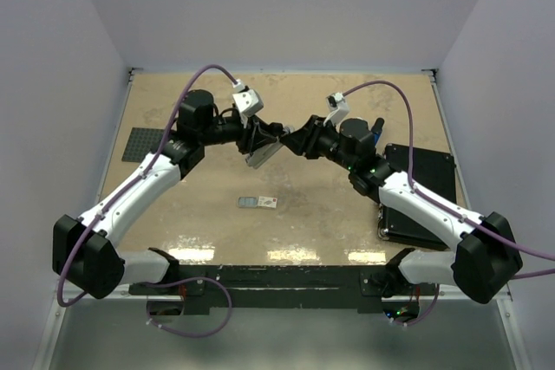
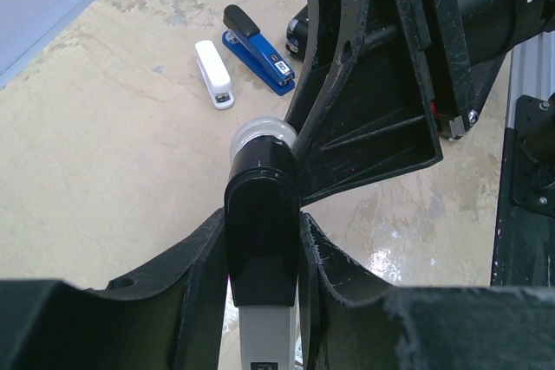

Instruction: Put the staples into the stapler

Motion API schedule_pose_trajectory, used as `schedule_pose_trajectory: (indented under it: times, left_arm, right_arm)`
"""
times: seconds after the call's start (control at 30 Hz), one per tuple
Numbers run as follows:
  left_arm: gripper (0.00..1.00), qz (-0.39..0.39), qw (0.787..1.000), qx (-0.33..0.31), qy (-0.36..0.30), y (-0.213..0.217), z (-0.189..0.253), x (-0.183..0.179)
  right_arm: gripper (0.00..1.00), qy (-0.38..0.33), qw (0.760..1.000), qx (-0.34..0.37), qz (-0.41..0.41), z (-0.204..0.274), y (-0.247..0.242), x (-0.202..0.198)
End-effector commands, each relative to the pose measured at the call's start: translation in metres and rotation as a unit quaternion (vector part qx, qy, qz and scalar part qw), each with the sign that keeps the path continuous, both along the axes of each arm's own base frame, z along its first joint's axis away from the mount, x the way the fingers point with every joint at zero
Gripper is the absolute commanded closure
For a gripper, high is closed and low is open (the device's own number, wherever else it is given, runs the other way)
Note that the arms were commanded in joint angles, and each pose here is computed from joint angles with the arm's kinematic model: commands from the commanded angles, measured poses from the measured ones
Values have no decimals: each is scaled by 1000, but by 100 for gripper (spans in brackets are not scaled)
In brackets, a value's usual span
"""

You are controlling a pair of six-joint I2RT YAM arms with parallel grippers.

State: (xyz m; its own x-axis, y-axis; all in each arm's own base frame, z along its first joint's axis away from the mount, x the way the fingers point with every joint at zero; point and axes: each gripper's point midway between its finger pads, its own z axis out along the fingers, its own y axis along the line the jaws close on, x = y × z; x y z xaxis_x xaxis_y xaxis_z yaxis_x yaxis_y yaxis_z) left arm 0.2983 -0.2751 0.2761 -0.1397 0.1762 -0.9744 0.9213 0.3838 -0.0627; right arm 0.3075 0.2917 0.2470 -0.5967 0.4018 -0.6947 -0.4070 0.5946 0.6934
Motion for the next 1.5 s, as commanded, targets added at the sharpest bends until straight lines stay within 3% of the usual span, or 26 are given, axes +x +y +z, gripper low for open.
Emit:
schedule_pose_trajectory:
  times: [0.0,0.23,0.43,0.6,0.77,0.93,1.0,1.23,1.37,1.47]
  left_arm:
    - [100,-51,994,-38,-85,-8,57,-20]
    - [100,-71,992,-44,-94,-13,65,-30]
    - [100,-59,990,-47,-116,-7,77,-32]
    - [100,-12,985,-66,-156,7,96,-33]
    - [100,92,977,-92,-166,34,103,-23]
    - [100,244,949,-130,-154,78,93,-5]
    - [100,307,925,-168,-150,102,101,-3]
    - [100,406,870,-275,-41,136,54,-9]
    - [82,408,845,-345,13,141,40,-19]
    - [62,396,845,-357,43,134,30,-21]
  right_arm:
    - [65,-35,999,27,-13,33,-1,11]
    - [74,-33,999,42,-1,38,3,9]
    - [100,-16,998,64,-10,39,-3,12]
    - [100,-12,994,107,-15,49,-18,10]
    - [100,-20,984,176,-30,72,-47,10]
    - [100,-54,969,240,-37,104,-77,4]
    - [100,-76,961,265,-38,117,-87,1]
    - [100,-102,926,362,-16,151,-107,-18]
    - [100,-105,915,388,-5,154,-110,-23]
    - [100,-109,910,401,-1,156,-112,-27]
